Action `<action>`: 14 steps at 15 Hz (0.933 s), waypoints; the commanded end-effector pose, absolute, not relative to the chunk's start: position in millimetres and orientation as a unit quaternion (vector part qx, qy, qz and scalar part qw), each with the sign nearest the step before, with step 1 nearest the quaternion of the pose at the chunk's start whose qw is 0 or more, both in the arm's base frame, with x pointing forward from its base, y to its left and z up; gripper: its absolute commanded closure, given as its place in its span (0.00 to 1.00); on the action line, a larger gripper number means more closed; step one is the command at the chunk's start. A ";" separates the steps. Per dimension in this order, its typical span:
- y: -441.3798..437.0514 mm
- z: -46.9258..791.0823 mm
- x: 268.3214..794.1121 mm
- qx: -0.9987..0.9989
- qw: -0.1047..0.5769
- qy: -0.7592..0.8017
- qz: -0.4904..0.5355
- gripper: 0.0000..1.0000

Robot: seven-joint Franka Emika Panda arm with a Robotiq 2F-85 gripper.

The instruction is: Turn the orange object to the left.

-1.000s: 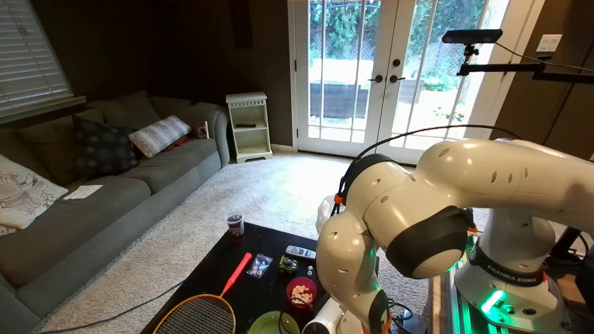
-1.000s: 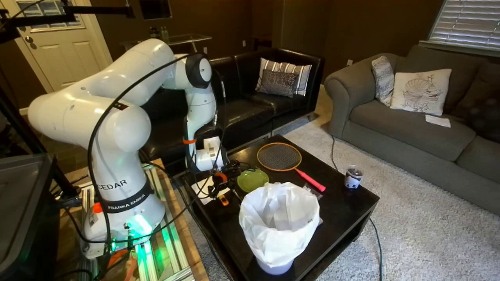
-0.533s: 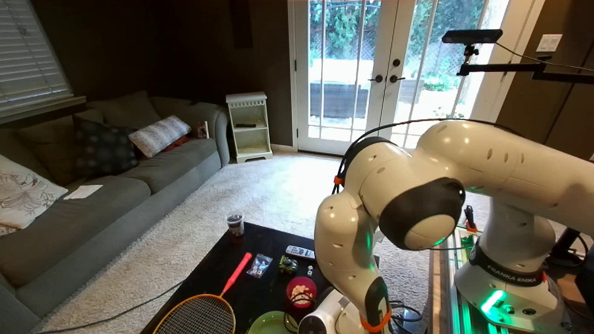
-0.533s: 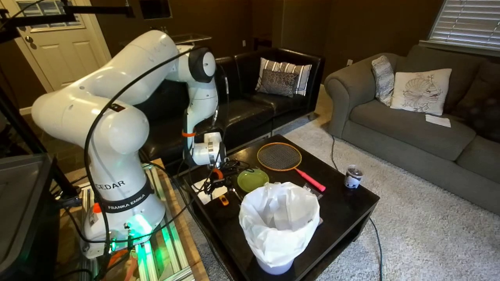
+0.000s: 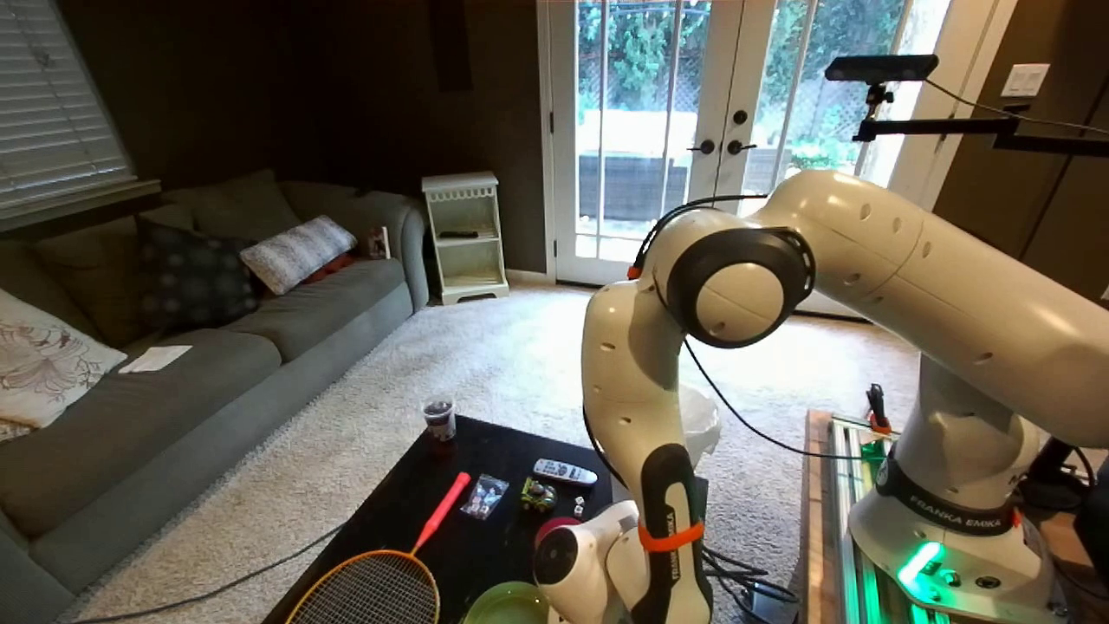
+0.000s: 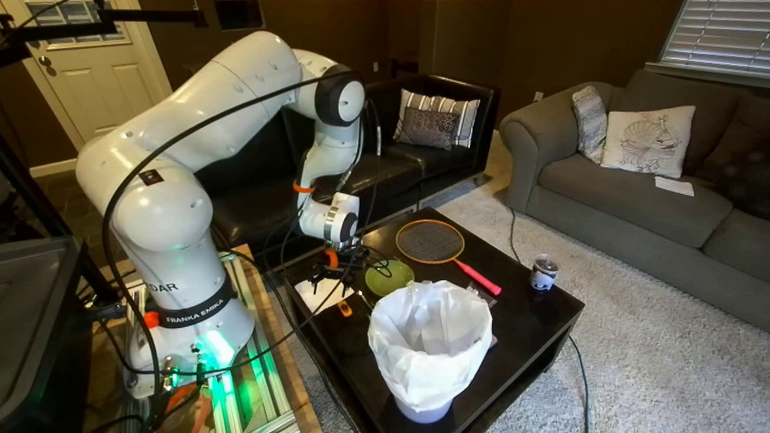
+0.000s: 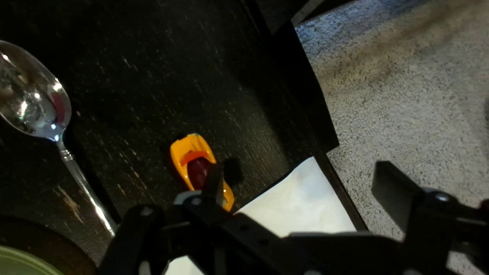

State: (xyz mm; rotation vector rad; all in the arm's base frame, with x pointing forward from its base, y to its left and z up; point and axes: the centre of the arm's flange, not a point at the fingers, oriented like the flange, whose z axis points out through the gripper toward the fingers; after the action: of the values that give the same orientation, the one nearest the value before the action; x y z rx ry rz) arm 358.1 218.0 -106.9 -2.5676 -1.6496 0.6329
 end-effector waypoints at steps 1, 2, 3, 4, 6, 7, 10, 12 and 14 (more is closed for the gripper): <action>216.1 -84.7 354.1 -0.852 0.040 -0.483 0.198 0.00; 216.1 -82.4 353.2 -0.860 0.044 -0.471 0.193 0.00; 216.4 -80.7 352.0 -0.867 0.044 -0.459 0.191 0.00; 217.0 -78.1 350.6 -0.873 0.046 -0.447 0.187 0.00; 218.4 -72.1 345.7 -0.892 0.042 -0.411 0.184 0.00; 219.1 -68.6 342.7 -0.903 0.037 -0.386 0.184 0.00; 218.6 -59.3 333.5 -0.932 0.021 -0.310 0.185 0.00; 219.1 -52.5 327.1 -0.946 0.009 -0.265 0.186 0.00; 220.2 -46.4 322.5 -0.954 -0.002 -0.238 0.181 0.00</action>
State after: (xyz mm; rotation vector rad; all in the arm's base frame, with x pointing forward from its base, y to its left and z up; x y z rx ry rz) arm 338.3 218.7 -69.0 -2.9149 -0.8814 0.5849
